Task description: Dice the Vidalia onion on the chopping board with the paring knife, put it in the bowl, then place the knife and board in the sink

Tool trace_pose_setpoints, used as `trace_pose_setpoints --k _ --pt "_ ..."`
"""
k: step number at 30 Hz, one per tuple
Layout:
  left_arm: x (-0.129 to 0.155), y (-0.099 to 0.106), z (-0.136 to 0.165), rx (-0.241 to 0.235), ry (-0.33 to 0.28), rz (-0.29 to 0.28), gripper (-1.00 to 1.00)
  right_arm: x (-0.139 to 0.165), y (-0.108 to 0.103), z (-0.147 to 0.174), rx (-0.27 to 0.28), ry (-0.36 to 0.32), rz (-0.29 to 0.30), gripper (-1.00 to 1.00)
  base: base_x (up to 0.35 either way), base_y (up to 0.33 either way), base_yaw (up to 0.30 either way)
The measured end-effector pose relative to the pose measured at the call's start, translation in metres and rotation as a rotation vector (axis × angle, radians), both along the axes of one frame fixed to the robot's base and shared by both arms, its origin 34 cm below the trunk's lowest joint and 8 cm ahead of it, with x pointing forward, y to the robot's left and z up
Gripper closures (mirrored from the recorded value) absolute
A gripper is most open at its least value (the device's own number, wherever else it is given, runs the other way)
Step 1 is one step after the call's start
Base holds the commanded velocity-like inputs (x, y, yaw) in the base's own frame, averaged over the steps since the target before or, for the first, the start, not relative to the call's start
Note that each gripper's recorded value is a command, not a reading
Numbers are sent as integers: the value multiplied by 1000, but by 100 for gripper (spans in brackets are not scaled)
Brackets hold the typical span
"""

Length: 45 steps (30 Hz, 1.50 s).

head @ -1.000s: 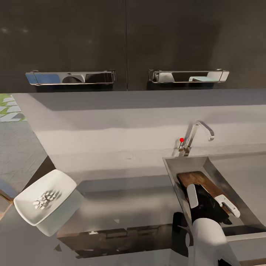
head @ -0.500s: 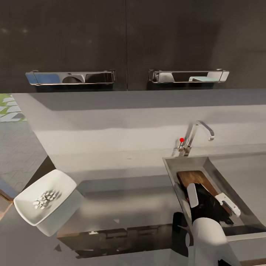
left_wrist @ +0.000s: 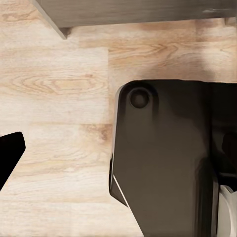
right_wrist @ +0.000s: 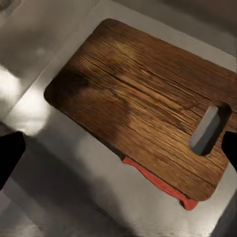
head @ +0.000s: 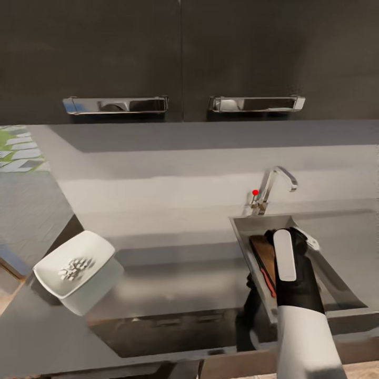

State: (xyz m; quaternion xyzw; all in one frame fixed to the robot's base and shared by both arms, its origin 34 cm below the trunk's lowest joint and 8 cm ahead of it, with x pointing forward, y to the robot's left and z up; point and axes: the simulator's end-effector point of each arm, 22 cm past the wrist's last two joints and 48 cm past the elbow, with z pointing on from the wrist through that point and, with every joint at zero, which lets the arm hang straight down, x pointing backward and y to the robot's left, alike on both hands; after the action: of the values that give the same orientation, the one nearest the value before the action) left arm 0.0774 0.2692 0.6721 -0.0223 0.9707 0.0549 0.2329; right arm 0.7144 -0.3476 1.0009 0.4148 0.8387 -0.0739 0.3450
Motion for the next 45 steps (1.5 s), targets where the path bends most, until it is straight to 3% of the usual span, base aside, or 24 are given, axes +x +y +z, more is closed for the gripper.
trace_pose_setpoints --k 3,9,23,28,34,39,45 --pt "0 0 0 0 0 0 -100 12 23 10 -15 -23 79 -100 -333 0 0" --pt "0 0 0 0 0 0 -100 21 41 26 -46 -57 137 -100 -334 0 0" --pt "0 0 0 0 0 0 -100 22 46 28 -52 -63 152 -100 -334 0 0" --pt "0 0 0 1 -1 1 -100 25 54 24 -32 -81 186 -100 -321 0 0" --pt "1 0 1 0 -7 -1 -100 24 56 23 -30 -83 194 -100 -75 0 0" --pt "4 -1 1 -2 -14 -3 -100 29 73 29 -52 -92 243 -100 -5 0 0" --pt "9 -1 4 -2 -42 -2 -100 30 79 29 -58 -93 258 -100 0 0 0"
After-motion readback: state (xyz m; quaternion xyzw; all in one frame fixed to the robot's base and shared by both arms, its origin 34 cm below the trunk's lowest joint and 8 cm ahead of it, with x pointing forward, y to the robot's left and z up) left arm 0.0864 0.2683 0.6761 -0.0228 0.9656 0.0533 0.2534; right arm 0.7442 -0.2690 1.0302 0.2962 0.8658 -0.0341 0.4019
